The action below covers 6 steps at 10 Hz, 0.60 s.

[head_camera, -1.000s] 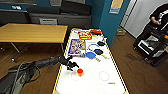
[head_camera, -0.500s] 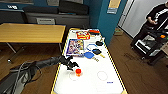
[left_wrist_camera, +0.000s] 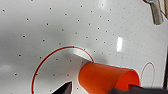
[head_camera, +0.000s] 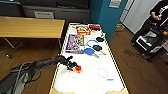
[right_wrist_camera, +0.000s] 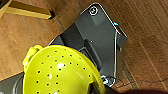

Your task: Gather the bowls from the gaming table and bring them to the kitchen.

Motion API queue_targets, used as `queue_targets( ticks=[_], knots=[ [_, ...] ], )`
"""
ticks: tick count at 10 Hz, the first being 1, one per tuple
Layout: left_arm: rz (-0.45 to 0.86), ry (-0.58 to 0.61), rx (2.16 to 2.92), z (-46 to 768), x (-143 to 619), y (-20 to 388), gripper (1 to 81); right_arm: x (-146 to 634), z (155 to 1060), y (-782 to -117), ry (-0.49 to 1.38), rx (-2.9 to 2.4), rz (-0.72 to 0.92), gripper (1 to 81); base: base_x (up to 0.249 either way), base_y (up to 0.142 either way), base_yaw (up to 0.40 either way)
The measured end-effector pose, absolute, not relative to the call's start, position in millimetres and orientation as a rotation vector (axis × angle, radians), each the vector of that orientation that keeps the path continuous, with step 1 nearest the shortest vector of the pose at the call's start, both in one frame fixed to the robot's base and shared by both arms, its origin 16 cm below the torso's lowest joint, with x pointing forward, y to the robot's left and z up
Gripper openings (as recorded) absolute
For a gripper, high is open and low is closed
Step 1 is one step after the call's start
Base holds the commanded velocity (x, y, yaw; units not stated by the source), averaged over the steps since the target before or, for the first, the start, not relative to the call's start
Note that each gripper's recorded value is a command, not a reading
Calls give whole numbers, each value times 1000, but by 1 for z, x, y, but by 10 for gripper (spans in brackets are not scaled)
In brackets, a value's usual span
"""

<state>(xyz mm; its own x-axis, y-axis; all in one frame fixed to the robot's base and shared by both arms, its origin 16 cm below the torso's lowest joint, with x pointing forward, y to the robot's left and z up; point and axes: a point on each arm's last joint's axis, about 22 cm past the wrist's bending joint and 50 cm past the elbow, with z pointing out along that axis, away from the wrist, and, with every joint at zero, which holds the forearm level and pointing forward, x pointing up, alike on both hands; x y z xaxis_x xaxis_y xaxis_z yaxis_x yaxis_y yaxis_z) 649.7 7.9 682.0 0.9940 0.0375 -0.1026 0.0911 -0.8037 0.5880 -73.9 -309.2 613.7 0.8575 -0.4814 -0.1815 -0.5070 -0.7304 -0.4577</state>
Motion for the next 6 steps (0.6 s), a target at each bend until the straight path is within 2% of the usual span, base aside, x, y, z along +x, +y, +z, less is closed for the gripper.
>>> queue_targets(
  ticks=[6],
  knots=[
    [-160,232,2490,653,630,11,811,-73,614,-309,723,-2527,67,10,0,0,0]
  ],
)
